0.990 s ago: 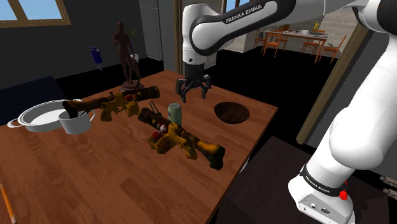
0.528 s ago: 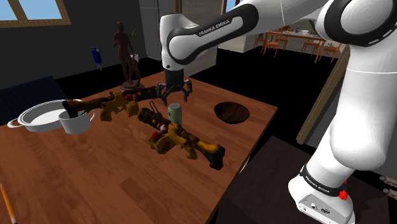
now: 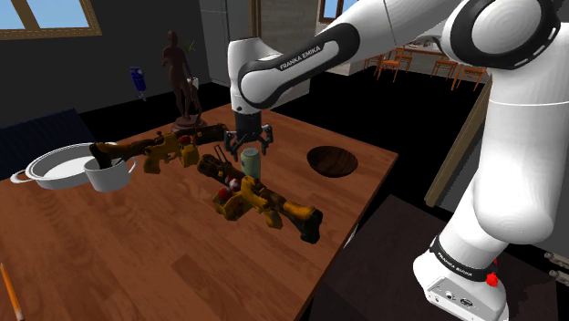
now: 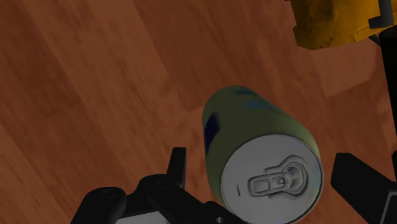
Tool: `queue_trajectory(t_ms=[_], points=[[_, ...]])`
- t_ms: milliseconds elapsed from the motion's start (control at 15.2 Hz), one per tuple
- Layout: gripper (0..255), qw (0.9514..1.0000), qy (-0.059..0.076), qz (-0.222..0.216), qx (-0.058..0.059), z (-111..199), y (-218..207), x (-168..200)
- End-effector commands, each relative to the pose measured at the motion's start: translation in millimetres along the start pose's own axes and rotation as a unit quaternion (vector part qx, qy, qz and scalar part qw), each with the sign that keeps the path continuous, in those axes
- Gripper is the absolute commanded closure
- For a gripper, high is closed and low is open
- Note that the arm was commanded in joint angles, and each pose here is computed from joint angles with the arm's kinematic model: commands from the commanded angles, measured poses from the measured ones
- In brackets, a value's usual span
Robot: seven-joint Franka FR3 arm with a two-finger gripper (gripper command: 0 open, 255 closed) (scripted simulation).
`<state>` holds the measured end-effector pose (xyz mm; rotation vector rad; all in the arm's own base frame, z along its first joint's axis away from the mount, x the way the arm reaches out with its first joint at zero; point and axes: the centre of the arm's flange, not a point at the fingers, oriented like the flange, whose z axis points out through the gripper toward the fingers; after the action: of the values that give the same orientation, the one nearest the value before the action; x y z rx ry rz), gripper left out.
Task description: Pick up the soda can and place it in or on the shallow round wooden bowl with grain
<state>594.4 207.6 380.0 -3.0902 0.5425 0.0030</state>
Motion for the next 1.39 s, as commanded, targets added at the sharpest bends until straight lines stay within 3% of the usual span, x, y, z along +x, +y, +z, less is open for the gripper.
queue_trajectory(t_ms=[0,396,462,1056,1320], points=[[0,1.0000,0.000,0.000,0.000,3,0,0],[0,1.0000,0.000,0.000,0.000,3,0,0],[255,1.0000,0.000,0.000,0.000,3,0,0],[255,1.0000,0.000,0.000,0.000,3,0,0],[255,1.0000,0.000,0.000,0.000,-18,0,0]])
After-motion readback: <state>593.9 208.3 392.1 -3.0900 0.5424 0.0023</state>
